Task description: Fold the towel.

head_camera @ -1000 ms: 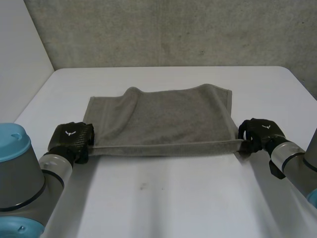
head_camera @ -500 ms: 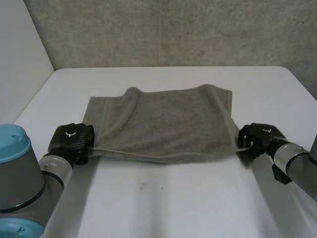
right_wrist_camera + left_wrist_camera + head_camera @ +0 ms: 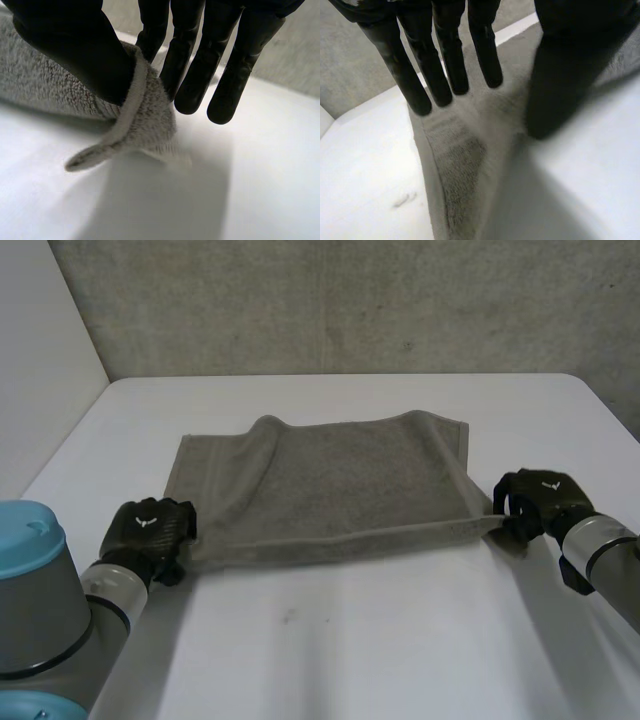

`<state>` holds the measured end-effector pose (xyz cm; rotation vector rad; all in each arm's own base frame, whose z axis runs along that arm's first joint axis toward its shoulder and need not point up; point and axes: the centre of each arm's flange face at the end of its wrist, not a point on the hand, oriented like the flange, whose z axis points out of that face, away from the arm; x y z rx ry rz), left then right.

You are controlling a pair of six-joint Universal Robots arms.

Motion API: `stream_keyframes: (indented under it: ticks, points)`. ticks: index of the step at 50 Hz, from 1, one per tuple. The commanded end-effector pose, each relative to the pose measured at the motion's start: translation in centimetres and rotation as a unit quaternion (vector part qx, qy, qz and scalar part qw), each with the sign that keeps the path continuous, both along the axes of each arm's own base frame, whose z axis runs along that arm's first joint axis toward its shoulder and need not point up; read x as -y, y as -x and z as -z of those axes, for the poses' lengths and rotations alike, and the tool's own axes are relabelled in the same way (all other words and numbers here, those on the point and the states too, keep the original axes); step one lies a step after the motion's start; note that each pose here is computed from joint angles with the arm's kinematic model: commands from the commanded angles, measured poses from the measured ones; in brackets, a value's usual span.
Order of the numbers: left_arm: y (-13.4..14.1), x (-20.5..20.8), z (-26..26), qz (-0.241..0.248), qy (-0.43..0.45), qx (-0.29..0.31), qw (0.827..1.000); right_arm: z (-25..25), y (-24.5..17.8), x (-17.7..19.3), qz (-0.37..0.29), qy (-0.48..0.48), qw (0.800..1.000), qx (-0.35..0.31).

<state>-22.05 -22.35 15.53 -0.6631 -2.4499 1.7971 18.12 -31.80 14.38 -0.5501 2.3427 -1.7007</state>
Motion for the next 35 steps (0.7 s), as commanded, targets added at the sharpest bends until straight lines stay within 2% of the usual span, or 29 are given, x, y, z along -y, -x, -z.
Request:
stream_keyframes:
  ticks: [1, 8, 13, 24, 35]
  points:
    - [0.2, -0.9, 0.1, 0.016, -0.012, 0.004, 1.000, -0.7, -0.2, -0.5, -0.010, 0.032, 0.999, -0.024]
    - [-0.2, -0.1, -0.8, 0.006, 0.003, -0.002, 1.000, -0.5, -0.2, -0.6, -0.018, 0.038, 0.998, -0.050]
    - [-1.9, 1.2, -0.7, -0.027, -0.005, 0.000, 1.000, -0.5, 0.1, -0.5, -0.015, 0.038, 0.998, -0.051]
    - [-2.0, -0.7, 0.7, 0.005, -0.079, -0.002, 0.997, -0.4, 0.2, -0.4, -0.013, 0.037, 0.998, -0.051]
    - [-2.0, -0.8, 1.3, 0.005, -0.082, -0.003, 0.997, -0.2, 0.1, -0.5, -0.015, 0.031, 0.998, -0.051]
